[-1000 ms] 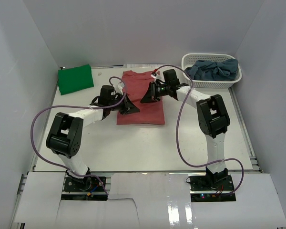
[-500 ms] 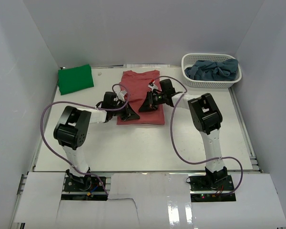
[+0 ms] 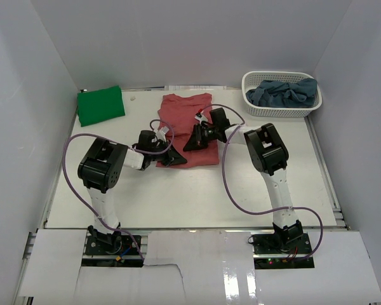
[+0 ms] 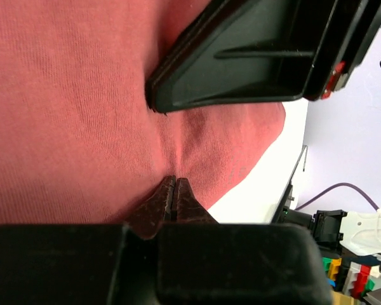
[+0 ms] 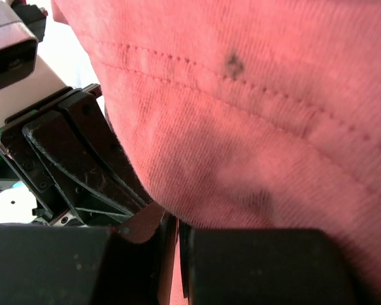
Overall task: Fold and stack the t-shirts
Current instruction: Fold the folded rectangular tshirt in 1/3 of the way, then grab one side of the 2/3 rectangular tshirt with both arms
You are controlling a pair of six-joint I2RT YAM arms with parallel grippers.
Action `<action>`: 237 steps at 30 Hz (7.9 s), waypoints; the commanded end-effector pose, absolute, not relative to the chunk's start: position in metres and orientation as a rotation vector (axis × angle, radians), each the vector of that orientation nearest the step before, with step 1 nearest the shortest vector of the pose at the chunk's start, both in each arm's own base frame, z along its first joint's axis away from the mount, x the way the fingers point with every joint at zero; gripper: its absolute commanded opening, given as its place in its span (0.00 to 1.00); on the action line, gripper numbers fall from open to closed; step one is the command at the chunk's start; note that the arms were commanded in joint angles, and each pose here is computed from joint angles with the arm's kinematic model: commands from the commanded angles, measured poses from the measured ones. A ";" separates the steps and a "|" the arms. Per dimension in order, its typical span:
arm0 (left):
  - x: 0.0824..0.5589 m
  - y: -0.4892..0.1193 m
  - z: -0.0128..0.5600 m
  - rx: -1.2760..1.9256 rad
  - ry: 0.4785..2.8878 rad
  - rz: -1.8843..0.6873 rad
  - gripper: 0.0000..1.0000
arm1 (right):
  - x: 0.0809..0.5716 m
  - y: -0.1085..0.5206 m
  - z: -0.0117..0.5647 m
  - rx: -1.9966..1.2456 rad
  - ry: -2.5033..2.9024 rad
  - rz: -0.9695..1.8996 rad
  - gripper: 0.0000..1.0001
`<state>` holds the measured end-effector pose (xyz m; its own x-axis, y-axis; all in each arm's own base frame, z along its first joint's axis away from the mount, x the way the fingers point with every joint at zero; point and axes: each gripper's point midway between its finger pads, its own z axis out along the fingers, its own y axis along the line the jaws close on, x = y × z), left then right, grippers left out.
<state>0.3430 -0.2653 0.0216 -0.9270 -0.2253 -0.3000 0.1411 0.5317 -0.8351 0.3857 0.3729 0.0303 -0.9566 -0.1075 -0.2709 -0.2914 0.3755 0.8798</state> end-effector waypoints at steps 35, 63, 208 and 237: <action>0.297 -0.253 0.013 -0.038 2.484 -1.254 0.00 | 0.475 0.365 0.148 -0.570 2.106 1.520 0.10; 0.299 -0.252 0.014 -0.039 2.486 -1.234 0.00 | 0.400 0.409 0.078 -0.684 2.291 1.676 0.08; 0.294 -0.260 0.056 0.009 2.434 -1.310 0.00 | 0.305 0.197 0.013 -0.158 2.751 1.074 0.08; 0.252 -0.161 0.078 -0.556 2.644 -0.850 0.88 | 0.310 0.203 0.025 -0.184 2.713 1.124 0.10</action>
<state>0.2481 -0.1508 0.0723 -0.8883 -0.4124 -0.2024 -0.2482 0.8016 -0.5439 0.3042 0.2017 0.0192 -0.9760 -0.0257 -0.2161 -0.1699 0.7105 0.6829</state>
